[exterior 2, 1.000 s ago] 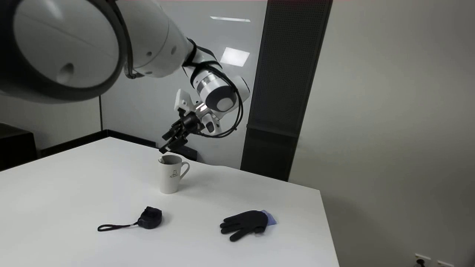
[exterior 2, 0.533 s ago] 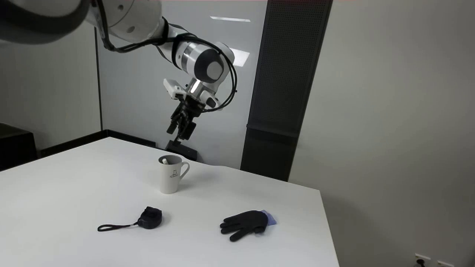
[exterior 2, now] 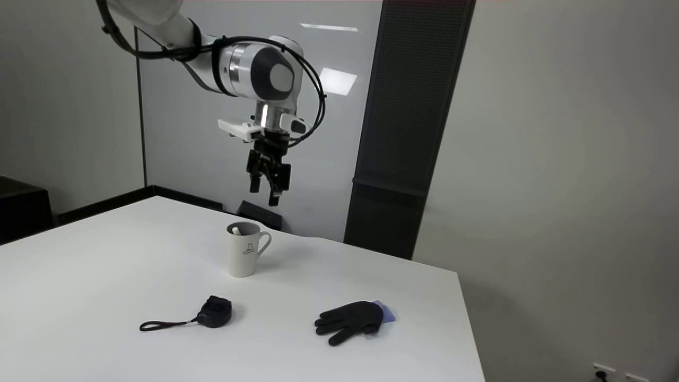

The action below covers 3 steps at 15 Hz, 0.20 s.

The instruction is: Pick up the pen and put it in the mug cup

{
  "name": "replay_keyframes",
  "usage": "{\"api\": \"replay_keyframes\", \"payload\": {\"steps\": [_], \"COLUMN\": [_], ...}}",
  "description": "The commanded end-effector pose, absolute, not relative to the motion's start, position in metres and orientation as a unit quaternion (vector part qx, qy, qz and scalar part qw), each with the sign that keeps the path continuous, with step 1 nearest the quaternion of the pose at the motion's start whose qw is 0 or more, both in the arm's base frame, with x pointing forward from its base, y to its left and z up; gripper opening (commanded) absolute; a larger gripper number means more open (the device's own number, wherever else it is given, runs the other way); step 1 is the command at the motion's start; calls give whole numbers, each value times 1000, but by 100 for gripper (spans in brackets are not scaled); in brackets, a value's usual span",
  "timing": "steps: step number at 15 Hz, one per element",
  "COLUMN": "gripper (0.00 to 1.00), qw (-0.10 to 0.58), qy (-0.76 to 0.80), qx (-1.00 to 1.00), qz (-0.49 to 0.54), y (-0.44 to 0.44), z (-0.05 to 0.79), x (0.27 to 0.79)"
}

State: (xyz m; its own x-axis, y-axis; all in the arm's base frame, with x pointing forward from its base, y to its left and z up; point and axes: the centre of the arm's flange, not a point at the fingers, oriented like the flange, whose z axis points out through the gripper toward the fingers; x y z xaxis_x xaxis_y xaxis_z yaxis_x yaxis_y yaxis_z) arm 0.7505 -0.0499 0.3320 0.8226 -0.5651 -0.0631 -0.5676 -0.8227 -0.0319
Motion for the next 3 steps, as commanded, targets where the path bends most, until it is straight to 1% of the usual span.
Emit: {"api": "replay_keyframes", "payload": {"steps": [1,3], "gripper": [100,100], "qw": [22,20], "qy": [295,292], "qx": [-955,-956], "qz": [24,24], "y": [-49,-51], "z": [333,333], "x": [748,747]}}
